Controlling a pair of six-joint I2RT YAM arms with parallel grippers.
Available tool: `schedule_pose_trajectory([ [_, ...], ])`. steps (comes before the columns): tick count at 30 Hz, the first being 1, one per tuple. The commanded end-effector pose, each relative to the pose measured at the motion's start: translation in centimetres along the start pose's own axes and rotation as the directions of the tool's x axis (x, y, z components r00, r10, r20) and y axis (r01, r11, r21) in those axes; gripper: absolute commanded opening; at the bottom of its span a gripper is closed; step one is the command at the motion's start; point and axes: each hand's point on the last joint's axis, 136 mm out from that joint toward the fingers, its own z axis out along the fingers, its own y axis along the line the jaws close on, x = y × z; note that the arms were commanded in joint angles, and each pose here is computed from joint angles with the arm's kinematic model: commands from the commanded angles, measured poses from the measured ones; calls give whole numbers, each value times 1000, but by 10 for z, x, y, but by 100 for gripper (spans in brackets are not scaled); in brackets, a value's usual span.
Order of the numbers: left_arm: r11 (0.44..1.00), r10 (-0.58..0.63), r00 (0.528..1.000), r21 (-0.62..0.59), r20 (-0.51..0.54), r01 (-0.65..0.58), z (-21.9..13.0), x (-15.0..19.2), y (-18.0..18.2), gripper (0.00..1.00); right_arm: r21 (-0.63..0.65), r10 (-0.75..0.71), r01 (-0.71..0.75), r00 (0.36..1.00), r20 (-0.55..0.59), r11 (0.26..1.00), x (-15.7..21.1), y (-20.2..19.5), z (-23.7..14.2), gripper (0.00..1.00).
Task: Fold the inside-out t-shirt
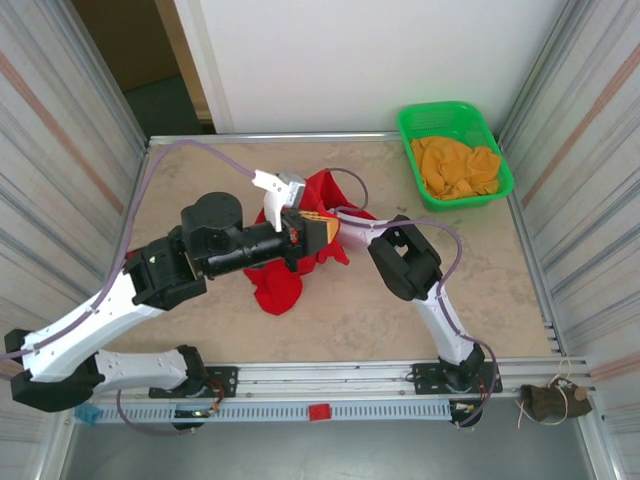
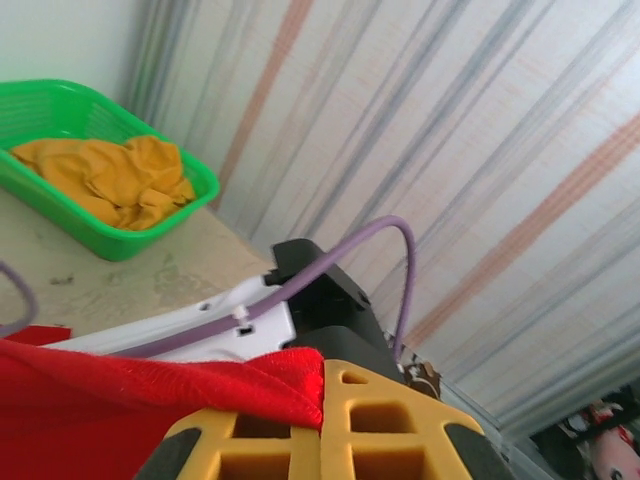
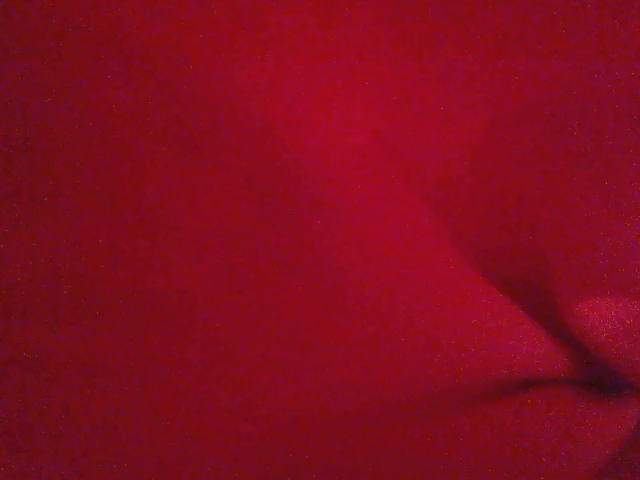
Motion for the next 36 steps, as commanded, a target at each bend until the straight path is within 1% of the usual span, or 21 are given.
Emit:
schedule_pose_trajectory([
  [1,1000,-26,991,-12,130,28,-19,-25,5,0,312,37,6,990,-133,950,52,-90,22,73],
  [3,999,-35,990,-35,138,40,-20,-21,13,0,344,41,8,990,-135,939,56,-101,20,69],
  [6,997,-37,989,-63,144,47,-20,-17,22,0,340,50,-3,991,-128,940,59,-110,16,52],
  [10,995,-40,988,-83,147,53,-19,-13,29,0,324,72,-40,994,-87,945,50,-112,1,19],
  [13,993,-38,988,-101,152,53,-20,-12,35,0,274,63,-37,994,-87,961,47,-107,-7,0],
  [15,991,-40,987,-123,158,60,-22,-10,41,0,210,35,-13,994,-103,978,45,-97,-14,0],
  [17,984,-49,985,-159,166,75,-24,-7,52,0,92,-29,42,991,-132,995,44,-78,-22,0],
  [19,973,-68,981,-203,182,106,-26,-3,68,0,-57,-100,92,982,-160,994,44,-55,-37,0],
  [22,937,-102,972,-308,213,166,-35,6,105,0,-225,-206,168,965,-160,960,41,-34,-67,0],
  [26,866,-163,947,-420,275,271,-53,23,160,0,-376,-294,227,946,-133,899,28,-18,-118,0],
  [30,802,-238,918,-468,318,371,-68,42,208,0,-473,-330,271,943,-46,839,-1,-5,-180,0],
  [34,761,-263,904,-504,336,408,-75,53,234,0,-552,-324,282,946,23,785,-34,15,-237,0],
  [36,754,-265,900,-508,346,417,-76,52,239,0,-554,-351,310,936,34,773,-39,19,-252,0],
])
